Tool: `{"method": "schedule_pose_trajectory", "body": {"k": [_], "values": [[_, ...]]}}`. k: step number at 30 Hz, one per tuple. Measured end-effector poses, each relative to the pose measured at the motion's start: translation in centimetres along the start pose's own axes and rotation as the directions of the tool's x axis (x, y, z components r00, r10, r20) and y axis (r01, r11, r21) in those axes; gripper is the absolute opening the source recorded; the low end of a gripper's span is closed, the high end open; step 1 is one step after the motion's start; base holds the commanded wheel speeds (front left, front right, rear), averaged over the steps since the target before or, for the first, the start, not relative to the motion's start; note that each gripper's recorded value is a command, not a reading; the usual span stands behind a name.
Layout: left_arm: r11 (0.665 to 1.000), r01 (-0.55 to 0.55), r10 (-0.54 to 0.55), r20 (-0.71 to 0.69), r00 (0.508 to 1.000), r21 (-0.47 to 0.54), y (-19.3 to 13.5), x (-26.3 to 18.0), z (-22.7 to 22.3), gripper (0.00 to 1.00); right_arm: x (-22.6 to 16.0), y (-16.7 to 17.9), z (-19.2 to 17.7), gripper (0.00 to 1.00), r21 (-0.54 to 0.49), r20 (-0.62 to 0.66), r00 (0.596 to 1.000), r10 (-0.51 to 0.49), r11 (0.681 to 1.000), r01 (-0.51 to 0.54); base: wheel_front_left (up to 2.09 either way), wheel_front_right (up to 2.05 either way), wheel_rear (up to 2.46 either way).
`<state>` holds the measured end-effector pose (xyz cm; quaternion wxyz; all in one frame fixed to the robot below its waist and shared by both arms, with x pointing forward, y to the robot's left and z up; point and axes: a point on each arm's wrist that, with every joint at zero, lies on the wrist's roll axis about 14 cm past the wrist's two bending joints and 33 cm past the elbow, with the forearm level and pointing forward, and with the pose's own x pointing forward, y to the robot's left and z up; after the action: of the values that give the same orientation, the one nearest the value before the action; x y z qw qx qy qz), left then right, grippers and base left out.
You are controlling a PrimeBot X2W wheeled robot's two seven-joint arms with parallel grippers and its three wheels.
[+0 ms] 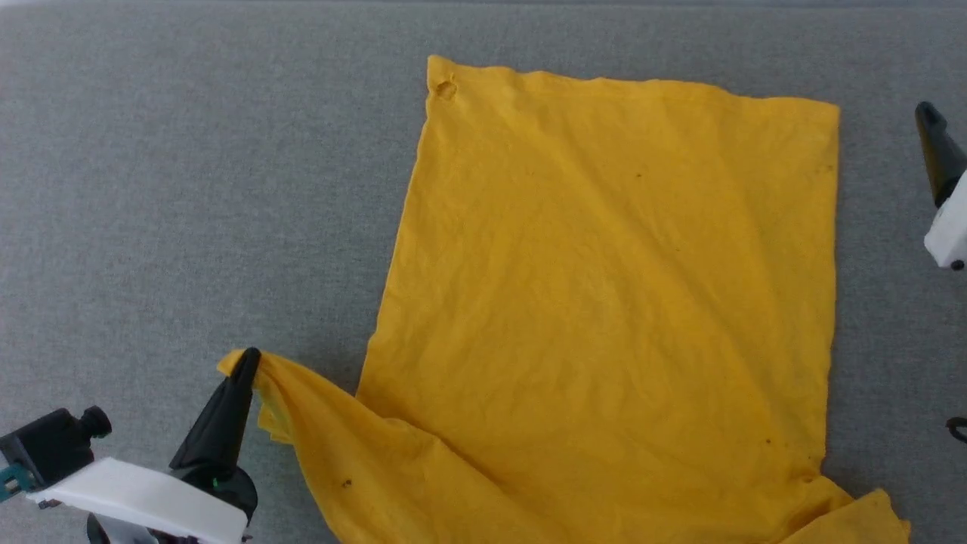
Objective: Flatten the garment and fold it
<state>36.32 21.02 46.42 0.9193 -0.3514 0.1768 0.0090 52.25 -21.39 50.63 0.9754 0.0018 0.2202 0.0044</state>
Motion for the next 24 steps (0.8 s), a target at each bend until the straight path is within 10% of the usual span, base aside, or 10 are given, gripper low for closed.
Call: {"method": "schedule_pose_trajectory", "body": {"k": [17, 18, 20, 24], "values": [[0.998, -0.047, 0.049, -0.072, 0.996, 0.029, 2.6, 3.6, -1.6, 0.0, 8.8, 1.8, -10.6, 1.0, 0.02, -0.295, 0.955, 0.002, 1.0, 0.004, 0.0, 0.0, 0.0], [0.998, -0.051, 0.053, -0.073, 0.996, 0.03, 2.8, 3.6, -1.6, 0.0, 9.1, 1.9, -10.8, 0.96, 0.028, -0.3, 0.954, 0.003, 1.0, 0.005, 0.0, 0.0, 0.0], [0.998, -0.058, 0.061, -0.074, 0.995, 0.035, 3.0, 3.6, -1.6, 0.0, 9.6, 2.1, -10.7, 0.0, 0.035, -0.299, 0.954, 0.004, 0.999, 0.007, 0.0, 0.0, 0.0], [0.997, -0.063, 0.065, -0.069, 0.995, 0.043, 3.1, 3.5, -1.4, 0.0, 9.8, 2.7, -10.5, 0.0, 0.044, -0.291, 0.957, 0.014, 0.999, -0.001, 0.0, 0.0, 0.0]]}}
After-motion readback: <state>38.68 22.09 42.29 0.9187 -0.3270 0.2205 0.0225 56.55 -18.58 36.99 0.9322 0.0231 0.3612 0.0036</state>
